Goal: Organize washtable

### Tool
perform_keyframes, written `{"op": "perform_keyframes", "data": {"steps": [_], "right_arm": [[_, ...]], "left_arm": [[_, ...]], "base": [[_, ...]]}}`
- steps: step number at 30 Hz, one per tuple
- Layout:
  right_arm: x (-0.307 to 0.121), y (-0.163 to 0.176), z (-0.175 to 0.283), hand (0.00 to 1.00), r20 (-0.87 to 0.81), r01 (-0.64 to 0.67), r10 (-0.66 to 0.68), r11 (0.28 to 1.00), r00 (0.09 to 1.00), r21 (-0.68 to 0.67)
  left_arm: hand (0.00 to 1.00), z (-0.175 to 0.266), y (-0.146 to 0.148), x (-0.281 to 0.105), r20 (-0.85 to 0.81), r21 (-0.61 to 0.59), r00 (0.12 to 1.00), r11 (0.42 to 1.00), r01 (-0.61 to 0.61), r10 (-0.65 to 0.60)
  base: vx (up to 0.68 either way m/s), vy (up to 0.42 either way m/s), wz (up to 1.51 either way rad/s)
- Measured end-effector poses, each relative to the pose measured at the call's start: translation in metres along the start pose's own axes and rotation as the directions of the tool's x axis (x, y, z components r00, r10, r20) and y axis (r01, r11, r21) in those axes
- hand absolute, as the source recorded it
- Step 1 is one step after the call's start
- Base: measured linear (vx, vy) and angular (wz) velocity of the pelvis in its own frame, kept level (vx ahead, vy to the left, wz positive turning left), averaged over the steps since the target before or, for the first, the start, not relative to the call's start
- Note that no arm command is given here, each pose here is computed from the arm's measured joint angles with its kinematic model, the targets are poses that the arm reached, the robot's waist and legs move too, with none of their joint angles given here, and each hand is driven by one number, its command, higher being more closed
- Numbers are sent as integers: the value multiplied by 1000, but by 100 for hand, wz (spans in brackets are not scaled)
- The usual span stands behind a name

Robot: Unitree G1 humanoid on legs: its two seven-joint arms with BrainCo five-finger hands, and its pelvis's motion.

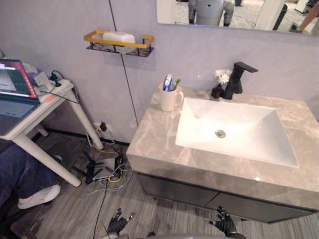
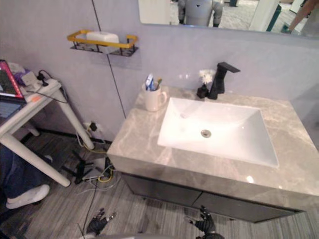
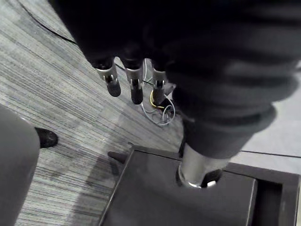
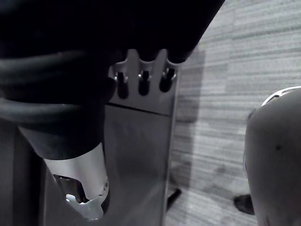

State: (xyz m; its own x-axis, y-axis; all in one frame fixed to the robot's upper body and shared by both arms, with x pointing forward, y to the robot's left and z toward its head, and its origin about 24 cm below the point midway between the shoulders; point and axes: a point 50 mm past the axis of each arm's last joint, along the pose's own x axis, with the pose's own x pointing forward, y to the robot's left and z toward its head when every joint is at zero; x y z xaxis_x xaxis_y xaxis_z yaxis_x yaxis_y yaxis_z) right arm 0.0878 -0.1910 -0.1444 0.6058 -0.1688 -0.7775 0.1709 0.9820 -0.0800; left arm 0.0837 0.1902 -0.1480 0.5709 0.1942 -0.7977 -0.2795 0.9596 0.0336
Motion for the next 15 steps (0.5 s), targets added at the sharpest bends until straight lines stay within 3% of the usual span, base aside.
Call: {"op": "perform_keyframes", "data": {"steps": [10, 15], "right_arm": [[7, 6, 7, 0, -3, -29, 29, 998, 1000, -52], [16, 14, 30, 0, 65, -58, 63, 994, 996, -89]], "left_arm": [[0, 0, -4, 4, -18, 50, 1000, 999, 18, -17], [0, 22, -13, 13, 26, 135, 998, 989, 54, -58]], "base": [[-28, -3, -3], [-76, 3, 37]]}}
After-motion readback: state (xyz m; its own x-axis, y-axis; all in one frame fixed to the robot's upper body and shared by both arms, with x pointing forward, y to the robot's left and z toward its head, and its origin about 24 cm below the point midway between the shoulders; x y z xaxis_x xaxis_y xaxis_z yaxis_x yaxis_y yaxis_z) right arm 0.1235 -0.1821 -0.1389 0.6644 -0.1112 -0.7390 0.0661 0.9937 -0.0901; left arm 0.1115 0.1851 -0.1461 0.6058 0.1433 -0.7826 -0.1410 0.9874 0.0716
